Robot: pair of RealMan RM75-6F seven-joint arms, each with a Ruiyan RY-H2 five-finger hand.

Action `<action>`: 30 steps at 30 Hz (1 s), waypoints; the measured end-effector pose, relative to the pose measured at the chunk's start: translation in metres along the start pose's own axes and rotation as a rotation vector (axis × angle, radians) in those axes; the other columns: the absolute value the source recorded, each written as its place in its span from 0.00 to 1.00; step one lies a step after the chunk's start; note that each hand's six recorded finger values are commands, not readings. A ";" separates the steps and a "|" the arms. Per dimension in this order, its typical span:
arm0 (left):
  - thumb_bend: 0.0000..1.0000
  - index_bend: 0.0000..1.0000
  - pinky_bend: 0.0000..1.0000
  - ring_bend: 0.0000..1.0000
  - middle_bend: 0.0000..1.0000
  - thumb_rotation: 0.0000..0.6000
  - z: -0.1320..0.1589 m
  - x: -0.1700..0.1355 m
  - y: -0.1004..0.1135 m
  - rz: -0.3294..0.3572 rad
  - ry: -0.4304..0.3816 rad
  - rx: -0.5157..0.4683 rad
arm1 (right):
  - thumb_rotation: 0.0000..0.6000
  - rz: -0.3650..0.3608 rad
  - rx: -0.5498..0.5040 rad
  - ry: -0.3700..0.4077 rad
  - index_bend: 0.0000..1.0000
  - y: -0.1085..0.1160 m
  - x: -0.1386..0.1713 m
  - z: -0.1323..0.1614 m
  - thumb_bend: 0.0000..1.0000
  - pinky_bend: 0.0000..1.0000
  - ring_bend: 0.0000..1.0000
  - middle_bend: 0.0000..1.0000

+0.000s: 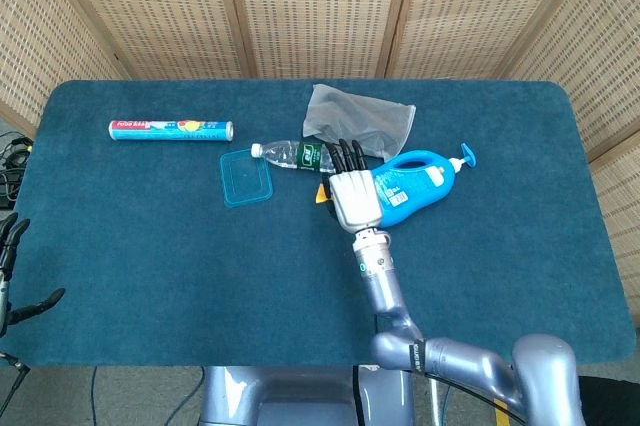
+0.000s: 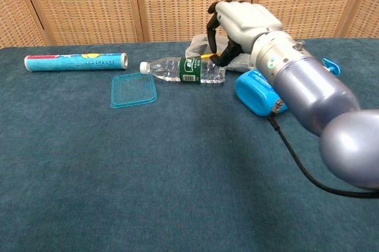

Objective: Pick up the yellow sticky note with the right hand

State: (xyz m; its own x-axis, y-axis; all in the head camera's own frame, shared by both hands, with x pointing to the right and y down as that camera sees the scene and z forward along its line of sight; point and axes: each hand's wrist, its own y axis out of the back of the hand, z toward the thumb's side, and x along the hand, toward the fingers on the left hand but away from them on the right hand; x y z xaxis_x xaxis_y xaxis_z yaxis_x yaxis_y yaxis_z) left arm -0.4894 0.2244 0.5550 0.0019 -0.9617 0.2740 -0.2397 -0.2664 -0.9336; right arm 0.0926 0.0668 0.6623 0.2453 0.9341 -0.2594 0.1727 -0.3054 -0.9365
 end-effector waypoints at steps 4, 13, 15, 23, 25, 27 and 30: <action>0.08 0.00 0.08 0.00 0.00 1.00 0.003 -0.002 0.003 0.012 -0.012 -0.002 | 1.00 -0.043 -0.033 -0.016 0.67 0.027 0.012 -0.017 0.50 0.00 0.00 0.17; 0.08 0.00 0.08 0.00 0.00 1.00 0.013 -0.009 0.007 0.026 -0.051 -0.003 | 1.00 -0.074 -0.194 -0.022 0.68 0.080 0.055 -0.072 0.50 0.00 0.00 0.17; 0.08 0.00 0.08 0.00 0.00 1.00 0.017 -0.012 0.008 0.033 -0.063 0.003 | 1.00 -0.065 -0.237 -0.013 0.68 0.086 0.068 -0.085 0.50 0.00 0.00 0.17; 0.08 0.00 0.08 0.00 0.00 1.00 0.024 -0.017 0.009 0.055 -0.084 0.020 | 1.00 -0.007 -0.394 0.052 0.69 0.092 0.126 -0.114 0.49 0.00 0.00 0.17; 0.08 0.00 0.08 0.00 0.00 1.00 0.025 -0.018 0.008 0.055 -0.087 0.028 | 1.00 0.002 -0.423 0.061 0.69 0.093 0.139 -0.119 0.49 0.00 0.00 0.18; 0.08 0.00 0.08 0.00 0.00 1.00 0.026 -0.018 0.006 0.056 -0.092 0.037 | 1.00 0.017 -0.455 0.076 0.69 0.093 0.153 -0.123 0.49 0.00 0.00 0.18; 0.08 0.00 0.08 0.00 0.00 1.00 0.029 -0.019 0.004 0.060 -0.103 0.050 | 1.00 0.041 -0.498 0.107 0.69 0.094 0.172 -0.125 0.49 0.00 0.00 0.18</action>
State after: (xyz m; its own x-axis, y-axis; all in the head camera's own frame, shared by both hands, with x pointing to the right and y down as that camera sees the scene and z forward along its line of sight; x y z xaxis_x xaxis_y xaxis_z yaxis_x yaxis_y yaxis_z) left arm -0.4622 0.2400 0.5388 0.0894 -0.9769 0.1940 -0.1939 -0.2081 -0.9587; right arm 0.2699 0.1755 0.5587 0.3535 0.9032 -0.2435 0.5878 -0.4170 -0.6933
